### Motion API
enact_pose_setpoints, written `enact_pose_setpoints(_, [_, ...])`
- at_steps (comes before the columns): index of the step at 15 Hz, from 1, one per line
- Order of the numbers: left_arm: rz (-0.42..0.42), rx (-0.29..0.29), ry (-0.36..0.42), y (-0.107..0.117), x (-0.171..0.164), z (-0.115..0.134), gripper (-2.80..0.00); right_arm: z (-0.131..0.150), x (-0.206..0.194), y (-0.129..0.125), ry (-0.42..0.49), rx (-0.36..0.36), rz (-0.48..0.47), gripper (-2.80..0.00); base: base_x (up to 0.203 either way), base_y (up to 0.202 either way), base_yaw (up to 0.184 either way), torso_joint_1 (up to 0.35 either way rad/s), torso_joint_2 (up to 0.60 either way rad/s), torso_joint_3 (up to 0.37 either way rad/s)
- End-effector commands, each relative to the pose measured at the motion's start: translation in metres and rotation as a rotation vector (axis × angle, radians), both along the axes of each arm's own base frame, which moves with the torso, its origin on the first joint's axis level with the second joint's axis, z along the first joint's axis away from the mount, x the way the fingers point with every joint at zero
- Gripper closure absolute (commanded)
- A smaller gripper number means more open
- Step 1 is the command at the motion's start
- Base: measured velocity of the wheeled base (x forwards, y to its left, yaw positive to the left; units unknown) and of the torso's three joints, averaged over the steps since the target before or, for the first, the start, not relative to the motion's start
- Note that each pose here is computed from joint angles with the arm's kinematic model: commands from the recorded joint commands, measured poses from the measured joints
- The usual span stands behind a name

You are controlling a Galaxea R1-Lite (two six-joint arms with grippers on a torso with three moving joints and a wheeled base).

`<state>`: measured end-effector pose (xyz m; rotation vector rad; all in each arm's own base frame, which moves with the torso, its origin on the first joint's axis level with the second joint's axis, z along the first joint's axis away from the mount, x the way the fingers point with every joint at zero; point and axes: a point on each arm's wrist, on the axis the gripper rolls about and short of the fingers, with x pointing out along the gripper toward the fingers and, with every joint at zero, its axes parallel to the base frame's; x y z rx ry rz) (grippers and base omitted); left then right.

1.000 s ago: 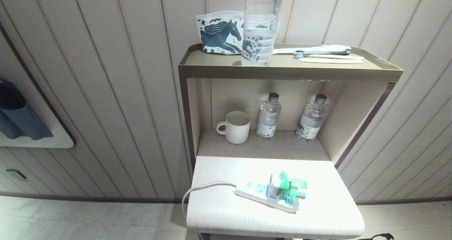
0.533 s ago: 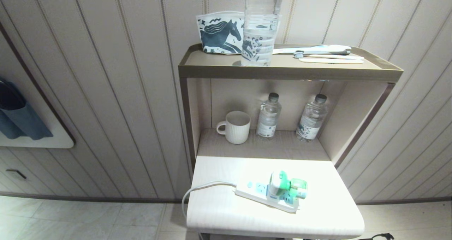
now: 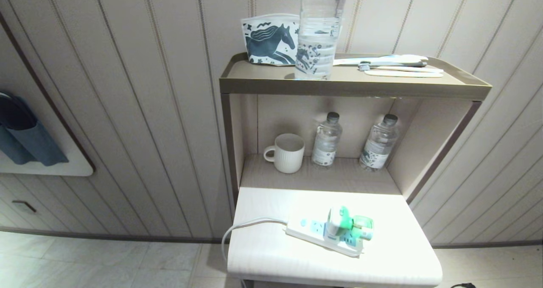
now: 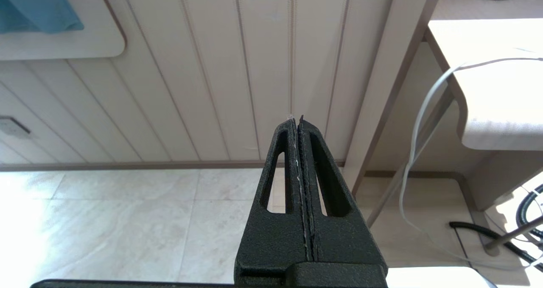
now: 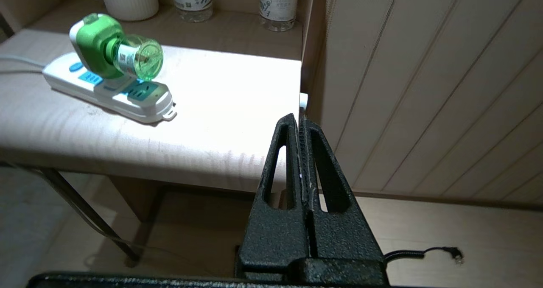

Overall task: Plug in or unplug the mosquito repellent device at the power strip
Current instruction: Hold the socket with your left hand and unplug it with your right hand

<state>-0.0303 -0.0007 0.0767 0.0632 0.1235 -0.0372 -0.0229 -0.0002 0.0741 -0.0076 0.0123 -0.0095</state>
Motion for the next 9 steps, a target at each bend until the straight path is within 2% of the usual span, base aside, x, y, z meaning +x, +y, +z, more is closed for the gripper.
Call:
enact_pose_setpoints(1, [-0.001, 0.001, 0.002, 0.0, 0.0, -0.0001, 0.0, 0.0002, 0.0001, -0.0001, 0.0, 0.04, -0.003, 0.0, 0.0, 0.0, 0.0, 0.0, 0.0, 0.0])
enact_pose_setpoints(9, [-0.001, 0.001, 0.003, 0.0, 0.0001, -0.0001, 0.0, 0.0003, 0.0001, -0.0001, -0.002, 0.037, -0.003, 0.0, 0.0, 0.0, 0.0, 0.0, 0.0, 0.0])
